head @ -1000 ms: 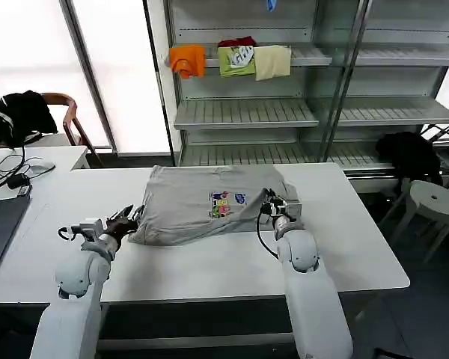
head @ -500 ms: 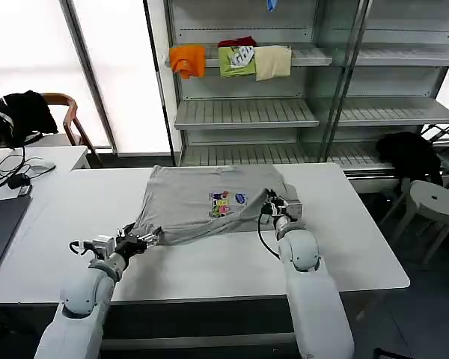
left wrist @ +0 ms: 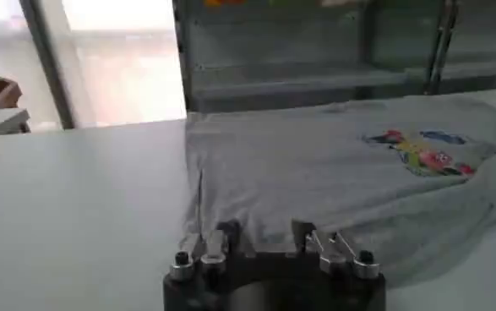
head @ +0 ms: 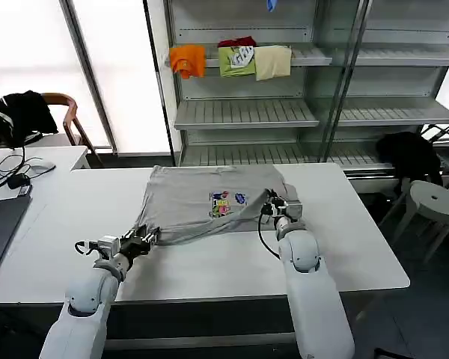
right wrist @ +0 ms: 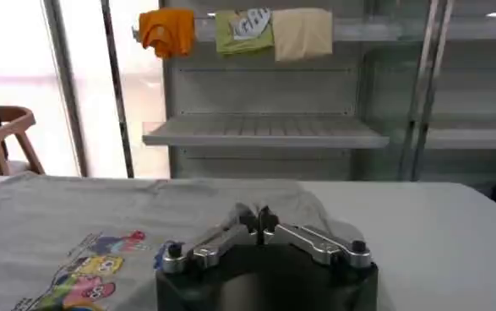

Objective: Fold and organize the clothes.

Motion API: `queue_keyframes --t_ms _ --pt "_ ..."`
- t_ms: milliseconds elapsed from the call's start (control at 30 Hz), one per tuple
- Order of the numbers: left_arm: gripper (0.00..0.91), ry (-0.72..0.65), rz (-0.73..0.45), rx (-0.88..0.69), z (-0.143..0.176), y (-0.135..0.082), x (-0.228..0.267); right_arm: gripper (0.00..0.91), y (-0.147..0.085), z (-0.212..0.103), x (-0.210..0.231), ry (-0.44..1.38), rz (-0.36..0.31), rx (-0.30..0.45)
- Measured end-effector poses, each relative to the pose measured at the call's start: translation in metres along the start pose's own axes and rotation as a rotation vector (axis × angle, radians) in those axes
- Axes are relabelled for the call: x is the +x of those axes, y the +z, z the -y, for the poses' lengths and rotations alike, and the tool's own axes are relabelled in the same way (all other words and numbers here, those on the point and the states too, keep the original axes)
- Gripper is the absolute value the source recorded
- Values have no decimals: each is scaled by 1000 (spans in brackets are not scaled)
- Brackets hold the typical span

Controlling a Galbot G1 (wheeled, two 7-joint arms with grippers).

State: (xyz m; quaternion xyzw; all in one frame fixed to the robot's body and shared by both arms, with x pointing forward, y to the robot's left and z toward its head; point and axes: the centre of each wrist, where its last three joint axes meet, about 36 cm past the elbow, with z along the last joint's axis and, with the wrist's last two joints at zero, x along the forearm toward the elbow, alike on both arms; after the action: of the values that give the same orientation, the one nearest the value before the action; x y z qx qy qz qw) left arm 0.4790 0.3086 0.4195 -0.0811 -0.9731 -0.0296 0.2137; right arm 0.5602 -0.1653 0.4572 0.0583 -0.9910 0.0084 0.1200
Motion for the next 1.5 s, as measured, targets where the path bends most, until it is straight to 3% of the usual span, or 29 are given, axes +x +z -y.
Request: queue_keyframes --t_ms 67,100,133,433,867,1500 --pt "101 -1 -4 1 -1 1 -1 0 0 0 0 1 2 0" --pt "20 -2 -6 2 -1 2 -1 0 -1 0 0 1 3 1" --pt "10 -1 -6 3 -1 2 -1 0 -1 0 1 1 4 1" --pt "0 -5 15 29 -1 -3 -1 0 -3 1 5 -1 14 -1" --pt "0 -30 137 127 -7 -29 2 0 -6 5 8 7 16 -3" --pt "0 -75 204 205 -9 -62 -48 0 -6 11 -10 20 -3 -12"
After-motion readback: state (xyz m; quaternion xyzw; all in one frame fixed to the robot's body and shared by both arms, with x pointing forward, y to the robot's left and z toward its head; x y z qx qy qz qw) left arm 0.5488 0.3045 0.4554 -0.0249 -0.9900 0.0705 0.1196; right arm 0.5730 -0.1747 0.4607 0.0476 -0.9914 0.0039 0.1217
